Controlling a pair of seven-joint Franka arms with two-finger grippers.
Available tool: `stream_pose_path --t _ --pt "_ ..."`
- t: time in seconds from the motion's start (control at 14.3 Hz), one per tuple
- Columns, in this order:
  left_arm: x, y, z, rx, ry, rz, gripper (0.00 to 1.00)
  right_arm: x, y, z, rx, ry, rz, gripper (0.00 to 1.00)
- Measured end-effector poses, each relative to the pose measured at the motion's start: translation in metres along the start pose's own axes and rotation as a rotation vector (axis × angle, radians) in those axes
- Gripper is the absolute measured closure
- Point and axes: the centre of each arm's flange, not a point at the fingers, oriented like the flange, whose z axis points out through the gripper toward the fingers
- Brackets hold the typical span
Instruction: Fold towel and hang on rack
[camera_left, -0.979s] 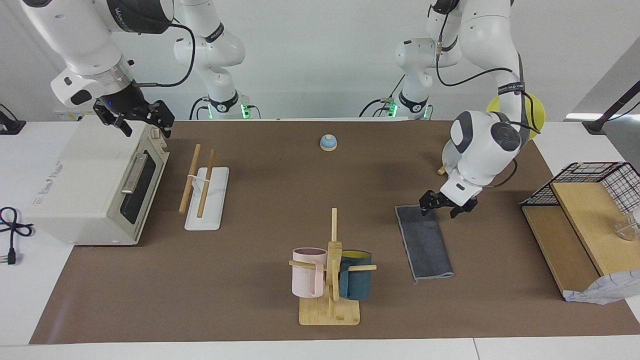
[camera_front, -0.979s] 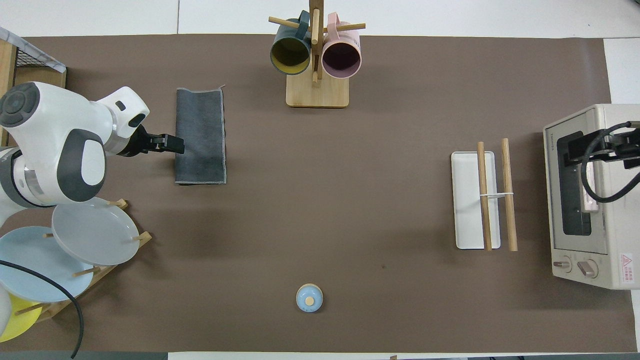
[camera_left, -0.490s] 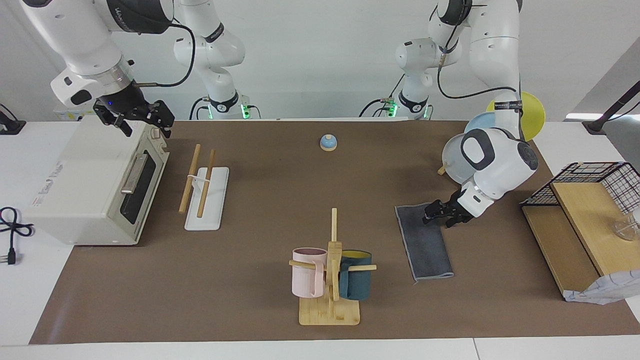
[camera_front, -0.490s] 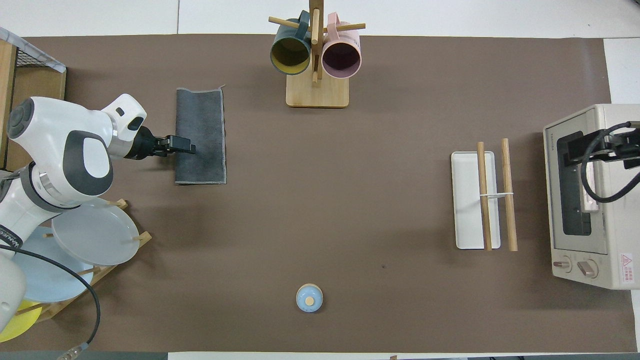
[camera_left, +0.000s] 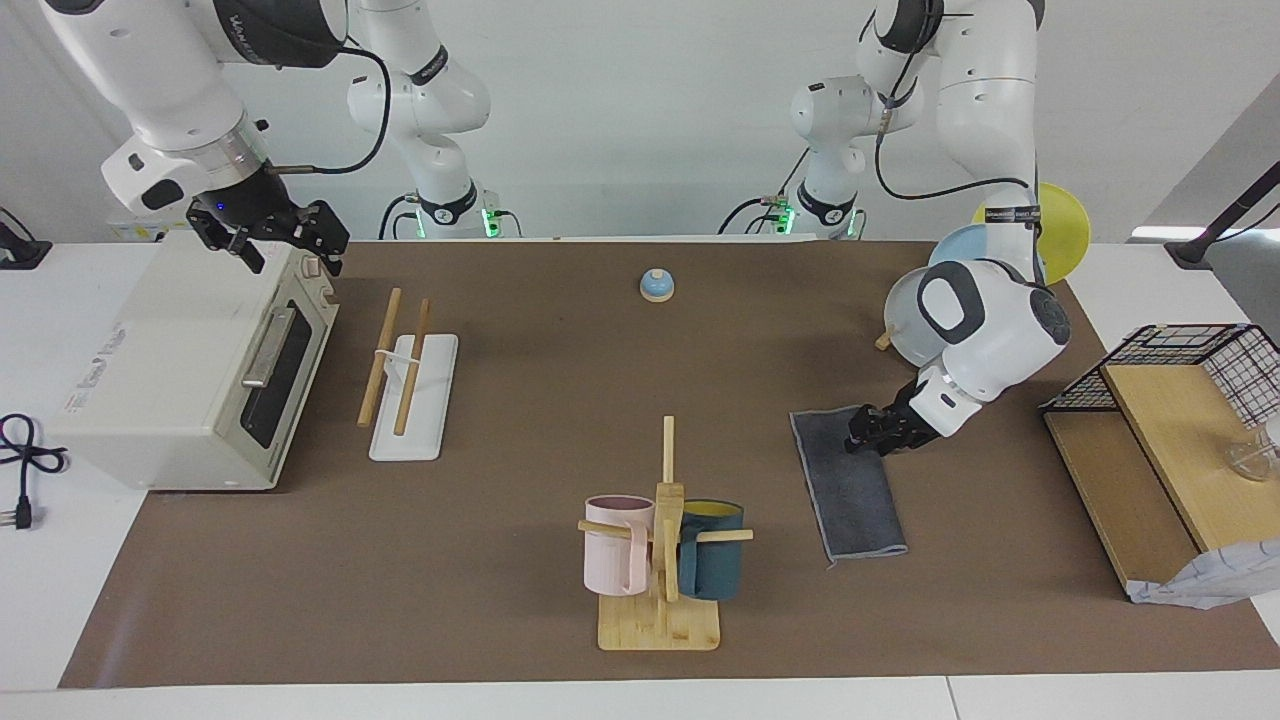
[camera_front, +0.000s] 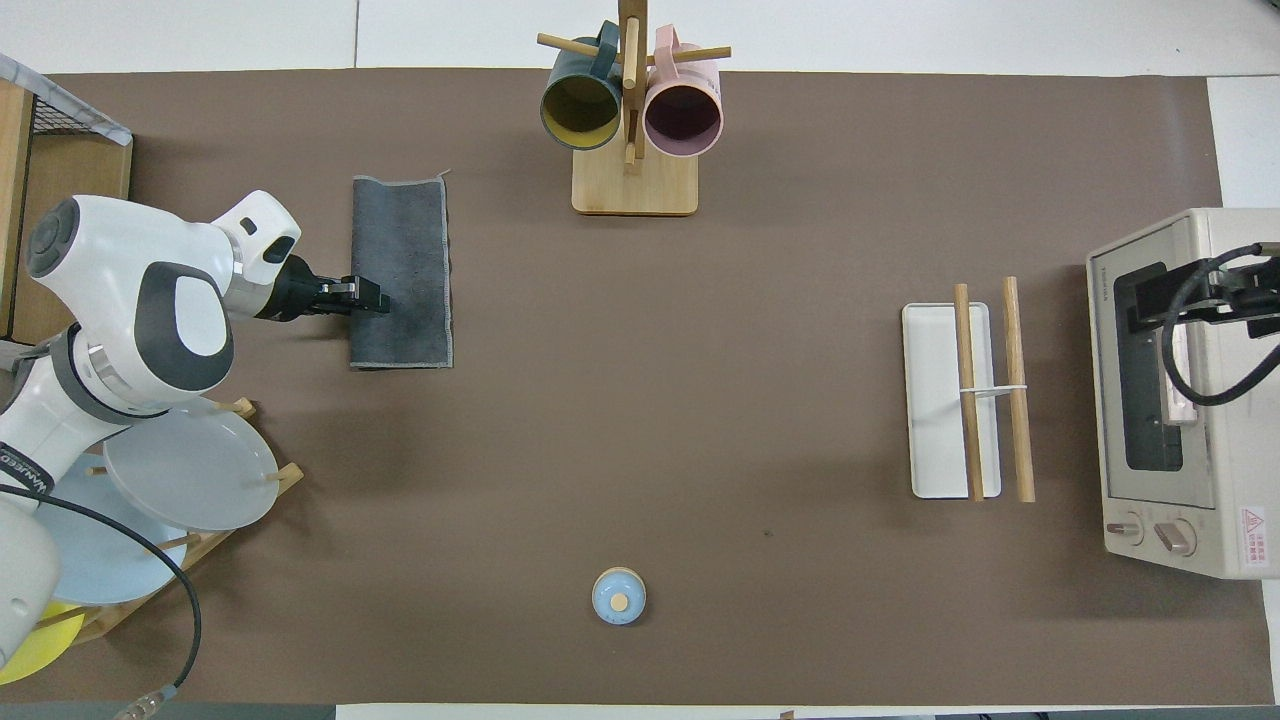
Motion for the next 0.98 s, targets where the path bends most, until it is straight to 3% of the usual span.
stream_pose_path --t 0.07,0.14,0.35,0.7,0.98 --pt "0.000 0.000 0.000 0.000 0.000 0.000 0.53 0.000 0.000 0.000 0.000 0.000 0.000 0.00" --pt "0.000 -0.001 0.000 0.000 0.000 0.000 0.61 0.000 0.000 0.000 0.000 0.000 0.000 0.00" --pt "-0.001 -0.002 0.005 -0.001 -0.007 -0.002 0.98 0.000 0.000 0.000 0.000 0.000 0.000 0.00" --pt "0.003 -0.005 -0.005 -0.014 -0.015 -0.055 0.98 -0.001 -0.009 -0.001 -0.001 0.002 -0.017 0.00" --pt "0.016 0.024 -0.072 -0.024 -0.001 -0.263 0.98 -0.002 -0.009 0.001 -0.001 -0.003 -0.016 0.00"
